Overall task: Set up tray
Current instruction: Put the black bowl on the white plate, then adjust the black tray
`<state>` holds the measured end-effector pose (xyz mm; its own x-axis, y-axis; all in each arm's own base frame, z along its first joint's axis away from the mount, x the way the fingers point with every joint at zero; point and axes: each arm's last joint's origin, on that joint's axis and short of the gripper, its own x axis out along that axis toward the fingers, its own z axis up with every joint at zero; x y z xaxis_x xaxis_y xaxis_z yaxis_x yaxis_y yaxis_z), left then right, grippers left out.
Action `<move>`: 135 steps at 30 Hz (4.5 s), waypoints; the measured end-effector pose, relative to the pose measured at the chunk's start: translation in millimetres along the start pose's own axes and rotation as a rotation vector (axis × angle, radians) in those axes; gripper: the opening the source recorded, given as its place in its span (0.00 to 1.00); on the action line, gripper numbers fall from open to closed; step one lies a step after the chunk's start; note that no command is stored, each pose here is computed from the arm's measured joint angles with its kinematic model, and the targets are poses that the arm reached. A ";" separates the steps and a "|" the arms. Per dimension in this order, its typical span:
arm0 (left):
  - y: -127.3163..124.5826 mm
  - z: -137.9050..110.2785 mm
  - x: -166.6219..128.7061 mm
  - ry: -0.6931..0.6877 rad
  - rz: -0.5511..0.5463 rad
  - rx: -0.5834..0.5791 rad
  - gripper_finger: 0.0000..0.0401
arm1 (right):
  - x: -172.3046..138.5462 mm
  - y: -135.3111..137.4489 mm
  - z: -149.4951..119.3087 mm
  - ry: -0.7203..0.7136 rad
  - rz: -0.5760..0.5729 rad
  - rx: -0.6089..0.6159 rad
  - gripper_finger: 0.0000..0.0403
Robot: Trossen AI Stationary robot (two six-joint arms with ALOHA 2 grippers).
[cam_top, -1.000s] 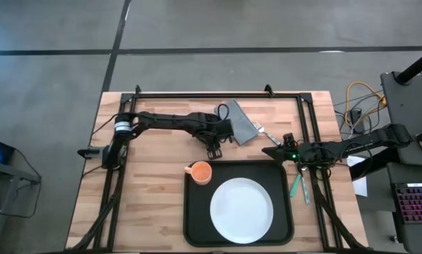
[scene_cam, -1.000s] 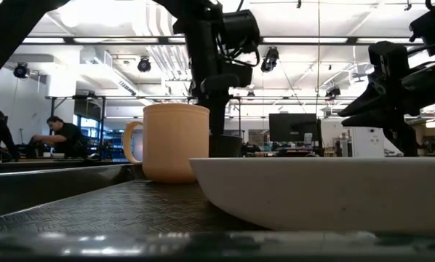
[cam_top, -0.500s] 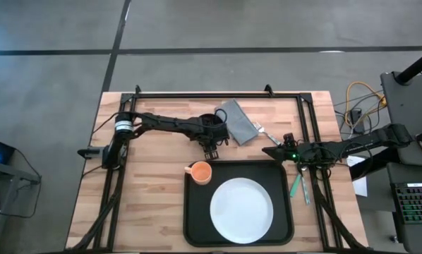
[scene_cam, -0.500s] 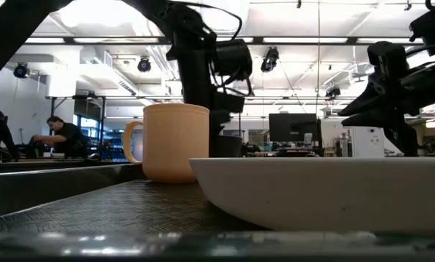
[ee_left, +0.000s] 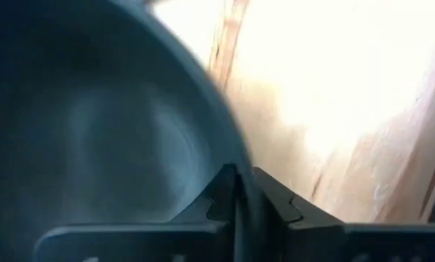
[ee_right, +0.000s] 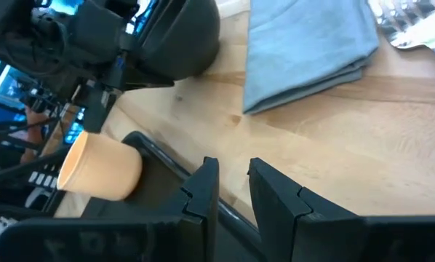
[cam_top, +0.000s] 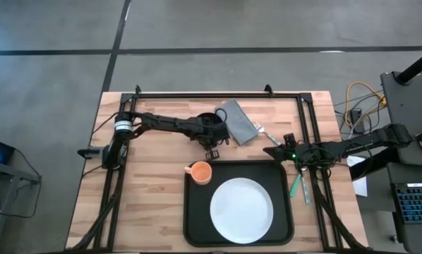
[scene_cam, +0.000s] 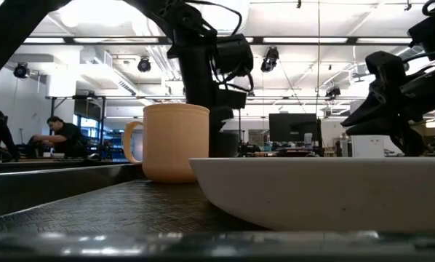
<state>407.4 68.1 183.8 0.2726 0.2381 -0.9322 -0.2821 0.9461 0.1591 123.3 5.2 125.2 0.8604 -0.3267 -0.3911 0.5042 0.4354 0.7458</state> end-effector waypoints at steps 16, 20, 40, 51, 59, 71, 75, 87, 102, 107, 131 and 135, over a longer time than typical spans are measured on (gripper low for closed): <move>-16.4 44.7 -73.8 -0.179 -0.068 0.441 0.00 | 0.0 0.3 0.4 -0.008 0.002 0.039 0.17; -35.4 46.5 -97.4 -0.202 -0.072 0.627 0.00 | 0.0 0.5 0.3 -0.005 0.003 0.097 0.17; -168.3 4.0 -129.8 -0.357 -0.174 1.069 0.00 | -0.1 1.6 0.5 0.001 0.017 0.448 0.17; -223.2 -24.7 -129.9 -0.503 -0.220 1.166 0.01 | -0.1 2.0 0.1 0.021 0.021 0.549 0.17; -236.9 -35.0 -110.6 -0.581 -0.299 1.175 0.01 | -0.3 6.7 1.4 0.043 0.072 0.589 0.17; -249.5 -38.8 -86.6 -0.556 -0.397 1.203 0.01 | -1.4 12.5 1.3 0.086 0.133 0.585 0.17; -249.6 -36.0 -81.7 -0.566 -0.397 1.195 0.01 | -2.4 14.9 0.5 0.105 0.156 0.565 0.17; -249.3 -33.8 -73.4 -0.560 -0.372 1.191 0.22 | -2.3 14.2 0.0 0.104 0.149 0.543 0.17; -231.7 -36.2 -99.7 -0.498 -0.278 1.113 0.35 | -3.6 16.4 -4.5 0.258 0.185 0.489 0.17; -222.0 -36.8 -124.6 -0.517 -0.299 1.017 0.35 | -7.4 19.5 -12.0 0.397 0.210 0.490 0.17; -170.1 -60.5 -192.9 -0.355 -0.272 0.539 0.35 | -5.2 91.4 -36.5 0.795 -0.452 -0.026 0.02; -170.6 -64.2 -192.3 -0.322 -0.273 0.508 0.35 | -5.0 99.7 -65.7 0.921 -0.551 -0.058 0.02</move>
<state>344.1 -153.2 314.9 0.5568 -0.0458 -0.8294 0.2835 0.9490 0.1379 174.1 105.3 166.2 0.2253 0.2569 -0.9398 0.8214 0.4686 0.3250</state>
